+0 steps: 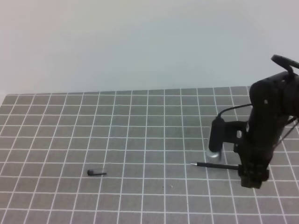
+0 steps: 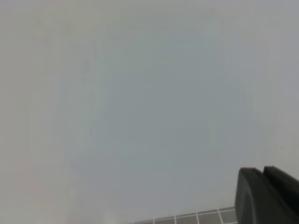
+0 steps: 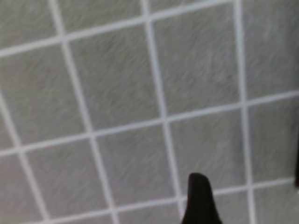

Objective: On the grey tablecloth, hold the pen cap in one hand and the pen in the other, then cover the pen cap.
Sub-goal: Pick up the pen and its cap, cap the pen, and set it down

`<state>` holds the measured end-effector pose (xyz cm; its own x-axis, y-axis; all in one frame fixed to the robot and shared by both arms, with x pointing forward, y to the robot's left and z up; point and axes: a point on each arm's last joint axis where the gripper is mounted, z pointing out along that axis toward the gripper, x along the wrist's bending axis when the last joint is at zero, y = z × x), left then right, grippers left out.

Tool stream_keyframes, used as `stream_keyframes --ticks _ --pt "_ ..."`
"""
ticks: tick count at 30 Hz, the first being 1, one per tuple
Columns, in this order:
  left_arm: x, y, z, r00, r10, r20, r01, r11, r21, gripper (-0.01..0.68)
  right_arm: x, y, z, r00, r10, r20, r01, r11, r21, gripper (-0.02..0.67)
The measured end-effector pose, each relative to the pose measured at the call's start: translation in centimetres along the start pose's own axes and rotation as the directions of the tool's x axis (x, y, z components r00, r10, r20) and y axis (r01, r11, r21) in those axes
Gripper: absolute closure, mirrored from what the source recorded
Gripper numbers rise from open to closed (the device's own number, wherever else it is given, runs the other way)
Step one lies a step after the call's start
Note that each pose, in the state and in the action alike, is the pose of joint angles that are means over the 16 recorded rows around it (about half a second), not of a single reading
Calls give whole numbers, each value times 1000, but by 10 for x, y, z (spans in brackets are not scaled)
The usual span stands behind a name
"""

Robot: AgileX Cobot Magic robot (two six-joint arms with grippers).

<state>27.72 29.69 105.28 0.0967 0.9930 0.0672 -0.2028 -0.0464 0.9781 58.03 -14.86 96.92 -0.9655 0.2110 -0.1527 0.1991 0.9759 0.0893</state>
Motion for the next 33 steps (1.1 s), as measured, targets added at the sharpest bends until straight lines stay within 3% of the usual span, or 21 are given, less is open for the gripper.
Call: stream_keyframes --ticks 18,33 --pt "0 -2 0 1000 0 2 0 1000 23 675 -35 11 37 998 54 -16 -53 998 43 188" --pt "0 -2 0 1000 0 3 0 1000 26 675 -41 -1 32 995 86 -45 -83 995 47 292"
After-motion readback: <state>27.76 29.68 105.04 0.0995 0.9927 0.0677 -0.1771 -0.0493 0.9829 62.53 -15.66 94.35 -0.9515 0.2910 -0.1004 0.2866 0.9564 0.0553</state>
